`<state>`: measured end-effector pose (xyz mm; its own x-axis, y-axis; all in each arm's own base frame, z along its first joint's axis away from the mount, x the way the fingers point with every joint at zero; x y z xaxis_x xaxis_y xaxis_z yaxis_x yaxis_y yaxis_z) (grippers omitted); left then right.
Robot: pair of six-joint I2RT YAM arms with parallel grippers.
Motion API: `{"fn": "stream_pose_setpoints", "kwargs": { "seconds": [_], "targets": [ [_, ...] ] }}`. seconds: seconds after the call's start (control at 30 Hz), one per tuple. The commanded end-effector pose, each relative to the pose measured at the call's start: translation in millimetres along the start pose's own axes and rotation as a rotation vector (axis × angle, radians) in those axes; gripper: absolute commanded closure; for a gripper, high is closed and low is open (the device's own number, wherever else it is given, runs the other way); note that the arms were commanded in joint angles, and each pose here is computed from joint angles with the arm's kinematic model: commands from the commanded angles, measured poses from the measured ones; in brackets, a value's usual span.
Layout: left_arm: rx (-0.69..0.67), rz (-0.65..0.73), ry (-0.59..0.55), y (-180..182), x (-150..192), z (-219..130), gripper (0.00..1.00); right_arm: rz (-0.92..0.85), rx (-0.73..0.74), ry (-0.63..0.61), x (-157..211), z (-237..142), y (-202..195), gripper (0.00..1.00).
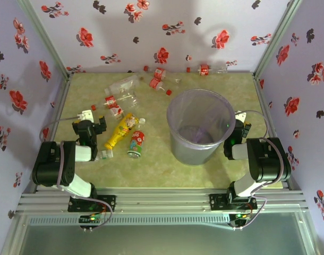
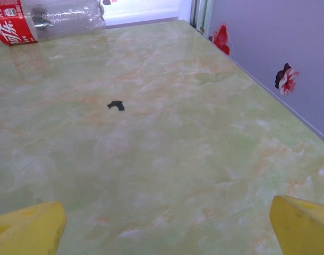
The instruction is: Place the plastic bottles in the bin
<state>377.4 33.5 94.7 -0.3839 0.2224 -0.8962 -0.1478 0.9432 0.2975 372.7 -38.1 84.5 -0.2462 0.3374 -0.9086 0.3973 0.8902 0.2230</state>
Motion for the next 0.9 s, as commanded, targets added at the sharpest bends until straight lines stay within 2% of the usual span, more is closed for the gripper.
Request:
{"fn": "stream_pose_setpoints", "kwargs": {
  "seconds": [0.0,0.53,0.8,0.83,0.87],
  "targets": [
    [-0.003,0.006,-0.018,2,-8,4,0.0,0.034,-0.015,-0.02,-9,3,4,0.01],
    [-0.001,0.005,-0.018,2,-8,3,0.0,0.036,-0.014,-0.019,-10,3,4,0.01],
    [-0.011,-0.001,0.005,21,-52,-20,0.0,0.055,-0.001,-0.016,-19,0,0,0.01],
    [-0.019,-0.01,0.017,25,-60,-23,0.0,0.054,-0.002,-0.047,-27,-2,2,0.0],
    [-0.021,-0.014,0.028,29,-70,-27,0.0,0.057,0.034,-0.022,-34,-6,-1,0.0]
  ]
}}
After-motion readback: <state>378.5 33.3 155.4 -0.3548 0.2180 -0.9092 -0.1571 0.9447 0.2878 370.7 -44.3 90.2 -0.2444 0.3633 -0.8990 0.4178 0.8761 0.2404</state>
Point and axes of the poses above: each hand's point on the last joint's axis, 136 mm out from that joint toward the fingers, its own z axis out along the fingers, its own y axis along the line the jaws close on, x = y × z, the point moved 1 cm from there along -z, back along the fingers, and after that the axes turned 15 degrees about z, right-handed, at the moved point
